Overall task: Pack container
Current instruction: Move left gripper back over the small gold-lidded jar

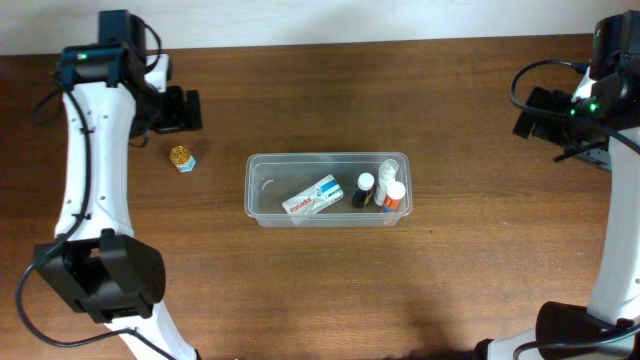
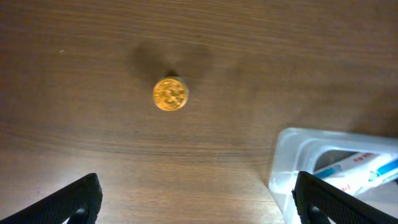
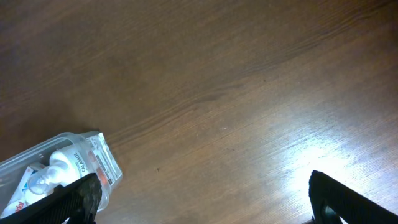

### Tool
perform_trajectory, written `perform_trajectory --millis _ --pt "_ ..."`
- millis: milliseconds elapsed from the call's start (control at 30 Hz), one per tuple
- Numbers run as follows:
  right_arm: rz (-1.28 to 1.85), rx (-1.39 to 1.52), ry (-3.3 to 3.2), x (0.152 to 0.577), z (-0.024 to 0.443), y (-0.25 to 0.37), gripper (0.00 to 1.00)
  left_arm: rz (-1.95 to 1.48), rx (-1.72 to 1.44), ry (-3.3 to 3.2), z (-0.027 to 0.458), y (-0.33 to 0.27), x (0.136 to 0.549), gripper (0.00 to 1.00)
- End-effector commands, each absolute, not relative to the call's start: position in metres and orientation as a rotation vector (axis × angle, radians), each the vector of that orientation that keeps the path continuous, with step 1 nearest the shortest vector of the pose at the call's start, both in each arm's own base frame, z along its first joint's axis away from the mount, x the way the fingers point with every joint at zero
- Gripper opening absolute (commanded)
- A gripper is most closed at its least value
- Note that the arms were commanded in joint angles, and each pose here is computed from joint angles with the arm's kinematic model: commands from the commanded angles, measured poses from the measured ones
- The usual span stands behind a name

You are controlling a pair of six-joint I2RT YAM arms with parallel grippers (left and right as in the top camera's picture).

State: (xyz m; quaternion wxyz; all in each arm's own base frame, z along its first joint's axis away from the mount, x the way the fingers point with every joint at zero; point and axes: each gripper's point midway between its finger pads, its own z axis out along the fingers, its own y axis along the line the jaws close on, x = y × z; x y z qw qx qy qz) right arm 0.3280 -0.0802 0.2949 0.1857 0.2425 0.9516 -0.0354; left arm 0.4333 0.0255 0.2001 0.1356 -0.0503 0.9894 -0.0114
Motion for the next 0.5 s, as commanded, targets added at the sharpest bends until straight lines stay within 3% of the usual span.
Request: perform_trajectory --millis 0,467 --pt "-0.115 0.701 2.667 0.328 0.297 -0.084 0.98 -0.023 -0.213 2.83 0.213 0.037 0.432 0.99" --pt "-0.115 0.701 2.667 0.328 0.297 -0.084 0.98 0.008 -0.135 2.864 0.14 0.045 0.441 0.99"
